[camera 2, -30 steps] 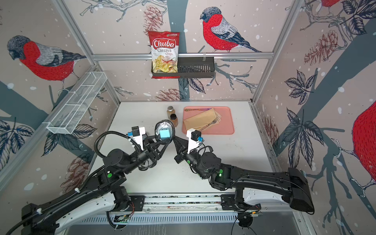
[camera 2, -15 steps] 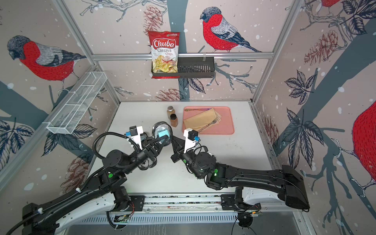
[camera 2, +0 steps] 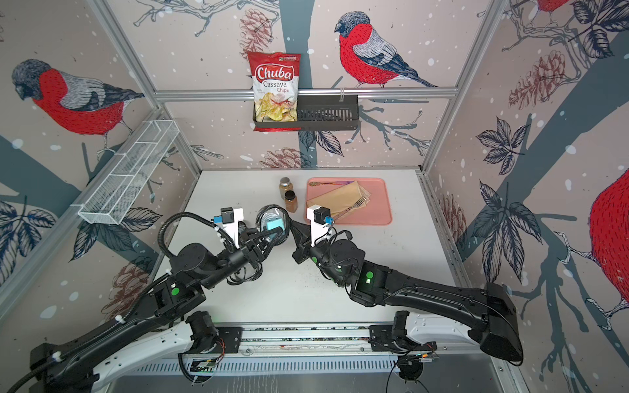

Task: Pack away charging kits
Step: Zip the zipper on the storage bag.

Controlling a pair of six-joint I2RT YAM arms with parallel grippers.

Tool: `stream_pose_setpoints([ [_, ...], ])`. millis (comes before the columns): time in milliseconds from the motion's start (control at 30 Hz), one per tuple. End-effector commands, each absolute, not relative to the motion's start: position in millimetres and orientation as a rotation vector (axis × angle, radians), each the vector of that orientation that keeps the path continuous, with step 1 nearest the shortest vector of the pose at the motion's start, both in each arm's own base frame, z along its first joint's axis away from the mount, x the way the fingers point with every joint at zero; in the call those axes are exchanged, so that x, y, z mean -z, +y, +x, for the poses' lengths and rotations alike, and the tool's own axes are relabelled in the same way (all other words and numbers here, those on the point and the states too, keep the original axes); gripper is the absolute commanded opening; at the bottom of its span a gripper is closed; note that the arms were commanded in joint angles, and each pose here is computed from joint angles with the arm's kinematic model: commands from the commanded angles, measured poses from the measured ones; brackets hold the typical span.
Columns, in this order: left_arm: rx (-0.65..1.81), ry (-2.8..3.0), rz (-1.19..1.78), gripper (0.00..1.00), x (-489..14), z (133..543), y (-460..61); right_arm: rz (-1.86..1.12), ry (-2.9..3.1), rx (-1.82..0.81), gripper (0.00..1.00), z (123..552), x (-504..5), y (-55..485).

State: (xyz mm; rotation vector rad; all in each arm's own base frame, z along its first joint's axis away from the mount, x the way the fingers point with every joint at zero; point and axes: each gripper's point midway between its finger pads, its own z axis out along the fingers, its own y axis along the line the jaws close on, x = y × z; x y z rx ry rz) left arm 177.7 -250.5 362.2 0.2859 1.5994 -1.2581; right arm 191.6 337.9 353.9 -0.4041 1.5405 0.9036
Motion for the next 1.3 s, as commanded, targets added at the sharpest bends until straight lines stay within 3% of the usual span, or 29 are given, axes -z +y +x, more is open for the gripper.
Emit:
stream_pose_setpoints([
  [0, 1.220, 1.762, 0.398, 0.00, -329, 167, -257, -0.264, 1.497, -0.789, 0.00, 218, -377, 310],
  [567, 1.156, 2.122, 0.599, 0.00, -249, 151, -278, -0.253, 1.485, -0.677, 0.00, 249, -384, 268],
  [1067, 1.194, 2.118, 0.658, 0.00, -245, 146, -287, -0.319, 1.491, -0.709, 0.00, 245, -377, 274],
  [1267, 1.246, 1.973, 0.651, 0.22, -271, 152, -294, -0.248, 1.468, -0.799, 0.00, 227, -374, 281],
])
